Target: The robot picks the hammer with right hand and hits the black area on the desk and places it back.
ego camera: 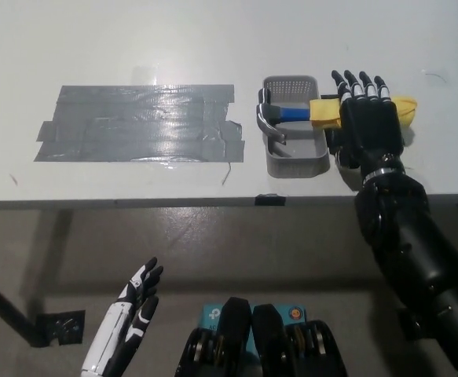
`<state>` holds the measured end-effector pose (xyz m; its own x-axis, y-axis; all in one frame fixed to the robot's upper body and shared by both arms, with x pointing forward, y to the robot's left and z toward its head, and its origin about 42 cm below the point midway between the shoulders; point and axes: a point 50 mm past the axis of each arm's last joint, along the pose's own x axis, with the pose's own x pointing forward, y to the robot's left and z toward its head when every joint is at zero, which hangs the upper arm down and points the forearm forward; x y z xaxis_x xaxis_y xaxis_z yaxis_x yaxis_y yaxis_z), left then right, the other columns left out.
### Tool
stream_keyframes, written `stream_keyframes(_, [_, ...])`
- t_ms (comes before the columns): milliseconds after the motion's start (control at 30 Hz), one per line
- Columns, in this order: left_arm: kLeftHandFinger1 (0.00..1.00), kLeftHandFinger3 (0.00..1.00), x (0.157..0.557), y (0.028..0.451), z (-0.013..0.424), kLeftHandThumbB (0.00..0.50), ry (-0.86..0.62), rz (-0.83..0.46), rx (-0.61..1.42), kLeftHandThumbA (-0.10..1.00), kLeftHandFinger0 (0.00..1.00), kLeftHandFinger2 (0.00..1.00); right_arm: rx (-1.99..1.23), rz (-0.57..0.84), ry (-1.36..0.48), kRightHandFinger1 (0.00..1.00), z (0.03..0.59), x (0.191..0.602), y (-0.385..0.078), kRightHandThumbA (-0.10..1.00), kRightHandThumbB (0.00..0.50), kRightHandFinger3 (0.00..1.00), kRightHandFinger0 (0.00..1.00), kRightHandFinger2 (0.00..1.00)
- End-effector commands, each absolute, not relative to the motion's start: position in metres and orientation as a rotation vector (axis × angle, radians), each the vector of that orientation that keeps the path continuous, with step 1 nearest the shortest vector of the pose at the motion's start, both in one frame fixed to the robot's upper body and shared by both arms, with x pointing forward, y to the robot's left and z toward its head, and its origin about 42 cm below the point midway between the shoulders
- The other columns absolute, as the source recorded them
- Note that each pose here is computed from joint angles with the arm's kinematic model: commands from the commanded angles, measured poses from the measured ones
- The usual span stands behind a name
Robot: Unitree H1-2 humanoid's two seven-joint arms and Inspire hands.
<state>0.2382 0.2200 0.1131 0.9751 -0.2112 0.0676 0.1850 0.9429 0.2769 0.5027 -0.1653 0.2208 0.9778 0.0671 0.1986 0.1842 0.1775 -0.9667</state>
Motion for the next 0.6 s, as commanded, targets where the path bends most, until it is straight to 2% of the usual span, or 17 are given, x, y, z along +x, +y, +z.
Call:
stream_keyframes(0, [1.00, 1.00, 0.240, 0.220, 0.118, 0.050, -0.119, -0.227, 0.279, 0.96, 1.00, 1.00, -1.405, -0.180, -0.319, 1.00, 0.254, 0.515, -0.157, 1.00, 0.262, 1.00, 1.00, 1.00])
stream_keyframes(267, [1.00, 1.00, 0.242, 0.219, 0.121, 0.040, -0.127, -0.232, 0.280, 0.95, 1.00, 1.00, -1.421, -0.206, -0.308, 1.00, 0.258, 0.521, -0.160, 1.00, 0.245, 1.00, 1.00, 1.00])
stream_keyframes(567, [1.00, 1.00, 0.242, 0.217, 0.122, 0.040, -0.133, -0.252, 0.285, 0.97, 1.00, 1.00, -1.396, -0.237, -0.308, 1.00, 0.263, 0.525, -0.168, 1.00, 0.271, 1.00, 1.00, 1.00])
